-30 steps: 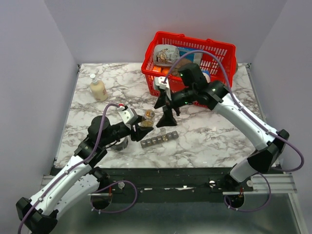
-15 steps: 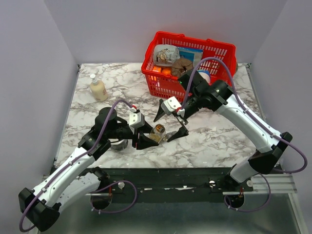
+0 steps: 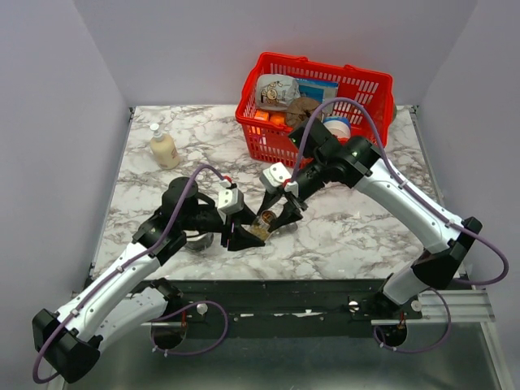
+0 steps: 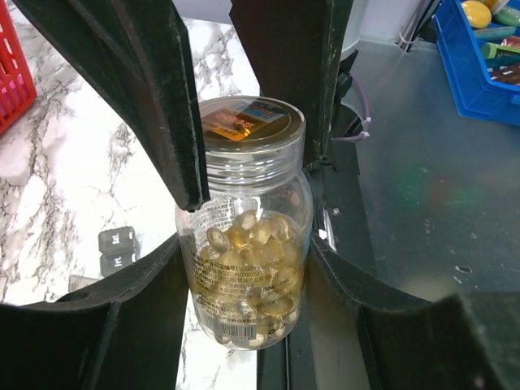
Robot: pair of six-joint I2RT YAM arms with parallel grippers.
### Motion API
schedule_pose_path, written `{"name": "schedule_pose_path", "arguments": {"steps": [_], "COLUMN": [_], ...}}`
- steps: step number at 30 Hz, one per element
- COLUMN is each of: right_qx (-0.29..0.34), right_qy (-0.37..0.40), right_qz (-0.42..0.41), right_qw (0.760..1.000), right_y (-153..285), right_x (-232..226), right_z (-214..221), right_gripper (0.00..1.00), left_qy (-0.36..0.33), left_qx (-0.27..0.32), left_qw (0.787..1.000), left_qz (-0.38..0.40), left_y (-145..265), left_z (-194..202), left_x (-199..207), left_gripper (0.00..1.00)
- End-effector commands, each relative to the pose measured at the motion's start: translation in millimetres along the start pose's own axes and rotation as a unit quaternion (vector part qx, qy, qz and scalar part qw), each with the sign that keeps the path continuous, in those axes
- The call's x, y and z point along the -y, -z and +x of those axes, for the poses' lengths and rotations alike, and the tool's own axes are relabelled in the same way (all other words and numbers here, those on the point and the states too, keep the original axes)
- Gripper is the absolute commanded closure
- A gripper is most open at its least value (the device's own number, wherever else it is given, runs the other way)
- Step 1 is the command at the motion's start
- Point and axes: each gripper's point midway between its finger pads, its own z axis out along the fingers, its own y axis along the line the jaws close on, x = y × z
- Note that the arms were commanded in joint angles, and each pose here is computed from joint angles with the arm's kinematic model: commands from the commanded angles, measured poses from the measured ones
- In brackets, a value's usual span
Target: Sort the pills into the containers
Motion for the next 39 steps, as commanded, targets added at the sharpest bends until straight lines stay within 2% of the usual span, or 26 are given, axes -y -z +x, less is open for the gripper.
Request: {"name": "schedule_pose_path", "arguments": {"steps": [1, 4, 7, 13, 16, 17, 18, 22, 25, 26, 29, 33, 39], "right_qx": [-0.016, -0.02, -0.03, -0.064, -0.067, -0.062, -0.062, -0.063, -0.063, -0.064, -0.065, -0.058, -0.044], "right_qy": [-0.038, -0.061, -0.116, -0.24, -0.266, -0.275, -0.282, -0.287, -0.278, -0.267, -0.247, -0.223, -0.194], "right_qz": [0.007, 0.023, 0.05, 0.111, 0.147, 0.156, 0.165, 0.174, 0.171, 0.172, 0.19, 0.209, 0.198], "right_qw": [0.999, 0.998, 0.991, 0.962, 0.95, 0.947, 0.943, 0.94, 0.943, 0.946, 0.948, 0.95, 0.96], "right_y": [-7, -8, -12, -22, -23, -25, -24, -25, -25, -22, -14, 1, 11], "right_x": [4, 9, 20, 42, 53, 58, 61, 69, 74, 76, 81, 87, 80], "right_z": [9, 12, 23, 59, 69, 69, 70, 72, 68, 63, 56, 40, 25], "right_gripper": [0.57, 0.59, 0.62, 0.69, 0.69, 0.74, 0.75, 0.75, 0.65, 0.53, 0.36, 0.25, 0.25], "left_qy": [-0.04, -0.056, -0.08, -0.121, -0.128, -0.132, -0.132, -0.135, -0.136, -0.131, -0.123, -0.113, -0.106], "left_qx": [0.027, 0.05, 0.08, 0.152, 0.184, 0.196, 0.199, 0.195, 0.18, 0.169, 0.148, 0.129, 0.116], "left_qw": [0.998, 0.991, 0.978, 0.936, 0.916, 0.911, 0.907, 0.909, 0.919, 0.923, 0.931, 0.94, 0.947], "left_qz": [-0.048, -0.113, -0.175, -0.293, -0.331, -0.338, -0.345, -0.344, -0.325, -0.321, -0.311, -0.296, -0.281], "left_y": [6, 13, 26, 56, 67, 69, 71, 68, 60, 58, 54, 49, 45], "left_z": [-25, -35, -49, -82, -95, -100, -101, -99, -89, -82, -68, -54, -44], "left_x": [-13, -29, -41, -66, -74, -75, -77, -80, -78, -78, -77, -74, -69], "left_gripper": [1.0, 1.0, 1.0, 1.0, 1.0, 1.0, 1.0, 1.0, 1.0, 1.0, 1.0, 1.0, 1.0]}}
